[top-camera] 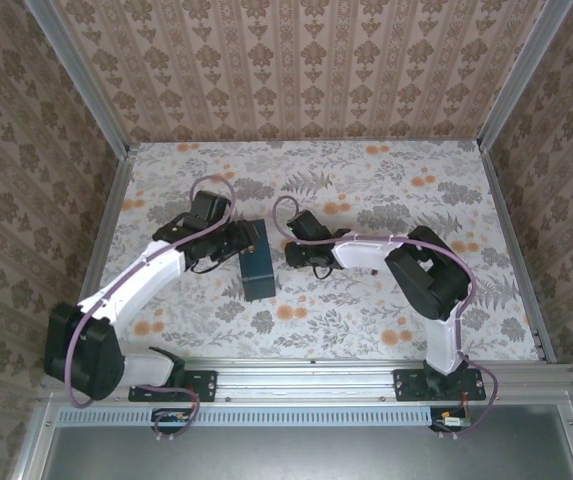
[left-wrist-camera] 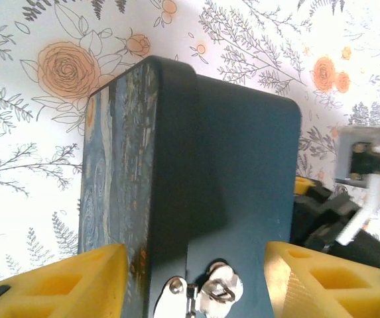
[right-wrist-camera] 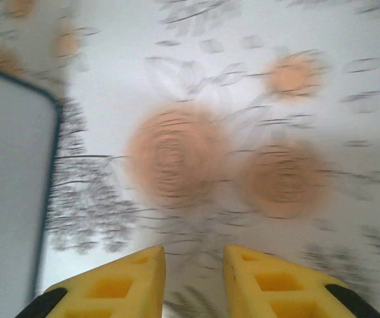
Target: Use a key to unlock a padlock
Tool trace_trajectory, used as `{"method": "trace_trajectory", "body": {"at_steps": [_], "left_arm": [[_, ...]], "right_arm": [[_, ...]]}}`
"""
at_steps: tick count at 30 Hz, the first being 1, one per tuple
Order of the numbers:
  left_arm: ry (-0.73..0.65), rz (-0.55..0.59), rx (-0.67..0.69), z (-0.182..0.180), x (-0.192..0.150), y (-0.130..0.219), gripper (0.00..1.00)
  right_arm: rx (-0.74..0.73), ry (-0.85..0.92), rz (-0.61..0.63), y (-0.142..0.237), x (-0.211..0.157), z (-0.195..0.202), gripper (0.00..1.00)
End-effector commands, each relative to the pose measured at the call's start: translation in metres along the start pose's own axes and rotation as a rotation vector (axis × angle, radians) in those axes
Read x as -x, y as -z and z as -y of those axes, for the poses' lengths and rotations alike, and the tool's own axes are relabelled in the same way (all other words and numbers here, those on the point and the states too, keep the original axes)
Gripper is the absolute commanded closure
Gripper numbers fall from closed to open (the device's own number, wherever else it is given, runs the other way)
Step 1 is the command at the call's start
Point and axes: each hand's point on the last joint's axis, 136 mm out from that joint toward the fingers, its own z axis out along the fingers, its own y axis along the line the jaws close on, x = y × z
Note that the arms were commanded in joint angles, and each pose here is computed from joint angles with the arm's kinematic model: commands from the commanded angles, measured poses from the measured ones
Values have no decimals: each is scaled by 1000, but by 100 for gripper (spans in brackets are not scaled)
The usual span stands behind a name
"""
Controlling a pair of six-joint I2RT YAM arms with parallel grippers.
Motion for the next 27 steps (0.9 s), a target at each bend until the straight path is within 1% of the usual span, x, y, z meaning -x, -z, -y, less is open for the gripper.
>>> {"method": "trace_trajectory", "body": {"at_steps": [1,4,9,12,18,21,27], "left_arm": [[-27,15,-10,18,10,-4,43],[-19,5,-21,25,11,-8,43],[9,2,-48,28,10,-10,43],[23,5,-67,30,10,-7,43],[41,5,-91,29,10,-2,43],[64,5,-109,27,9,-1,43],[91,66,-103,14,16,20,43]], "right_arm": [[-120,23,52,22,15,36,71],[68,11,78,28,19,5,73],[379,-75,84,40,20,-48,86],[503,-111,88,44,19,-74,92],[572,-110,61,41,10,-108,94],[568,-100,48,34,5,-121,94],[577,-86,25,12,4,-156,94]]}}
